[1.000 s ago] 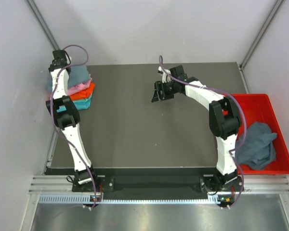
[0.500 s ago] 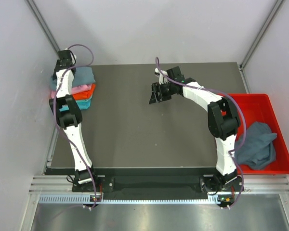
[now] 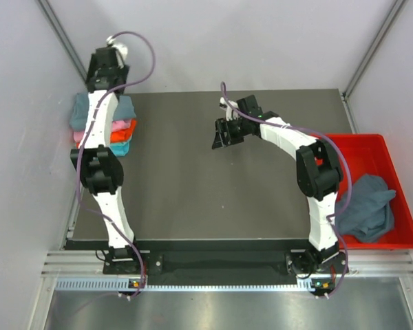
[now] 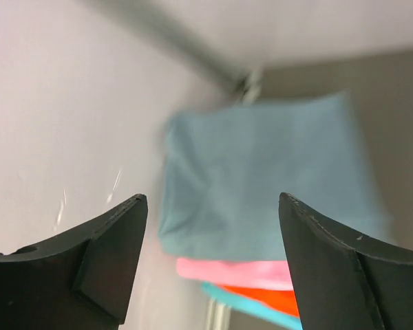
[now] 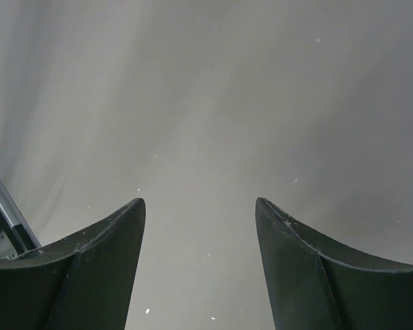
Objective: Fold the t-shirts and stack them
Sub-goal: Neatly place the folded tshirt to the corner
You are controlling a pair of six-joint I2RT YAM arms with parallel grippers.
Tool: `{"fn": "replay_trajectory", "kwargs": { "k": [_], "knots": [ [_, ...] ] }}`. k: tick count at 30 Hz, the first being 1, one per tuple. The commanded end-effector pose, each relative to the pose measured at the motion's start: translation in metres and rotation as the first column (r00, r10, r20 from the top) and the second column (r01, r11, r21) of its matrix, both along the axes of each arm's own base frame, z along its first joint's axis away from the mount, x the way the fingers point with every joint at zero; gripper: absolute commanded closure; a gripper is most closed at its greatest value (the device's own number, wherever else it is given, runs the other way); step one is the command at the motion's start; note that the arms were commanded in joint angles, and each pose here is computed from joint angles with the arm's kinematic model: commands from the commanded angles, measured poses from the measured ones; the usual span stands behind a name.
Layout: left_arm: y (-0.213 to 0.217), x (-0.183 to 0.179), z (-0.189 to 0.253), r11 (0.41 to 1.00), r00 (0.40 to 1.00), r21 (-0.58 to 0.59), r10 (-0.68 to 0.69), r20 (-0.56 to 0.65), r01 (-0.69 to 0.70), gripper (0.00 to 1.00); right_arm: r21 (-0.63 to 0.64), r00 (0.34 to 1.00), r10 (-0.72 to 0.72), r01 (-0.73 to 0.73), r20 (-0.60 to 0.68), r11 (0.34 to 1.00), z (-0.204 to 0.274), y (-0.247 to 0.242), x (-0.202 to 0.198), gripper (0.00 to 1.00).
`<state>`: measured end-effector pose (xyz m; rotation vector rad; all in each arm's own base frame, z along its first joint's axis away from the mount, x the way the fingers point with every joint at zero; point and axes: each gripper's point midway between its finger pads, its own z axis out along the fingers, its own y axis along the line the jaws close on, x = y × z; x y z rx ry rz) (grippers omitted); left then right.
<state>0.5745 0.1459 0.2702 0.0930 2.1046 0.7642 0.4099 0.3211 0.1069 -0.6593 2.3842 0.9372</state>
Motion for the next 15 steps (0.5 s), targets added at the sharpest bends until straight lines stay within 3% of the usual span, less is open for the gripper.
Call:
{"fn": "replay_trajectory", "kwargs": {
  "k": [1, 7, 15],
  "knots": [
    [-0.08, 0.01, 0.044, 0.985, 0.979, -0.005, -0.174, 0.103, 0.175, 0.18, 0.03, 0.996, 0.034, -0.036, 0.077, 0.999, 0.023, 0.017, 0.004, 0.35],
    [-0.096, 0.004, -0.026, 0.979, 0.981, -0.106, -0.18, -0.067, 0.173, 0.26, 0.022, 0.992, 0.048, -0.051, 0.113, 0.998, 0.031, 0.02, 0.004, 0.35],
    [-0.101, 0.019, -0.076, 0.973, 0.964, -0.135, -0.211, -0.163, 0.19, 0.33, 0.013, 0.993, 0.056, -0.058, 0.106, 0.998, 0.028, 0.017, -0.002, 0.35]
  ]
}}
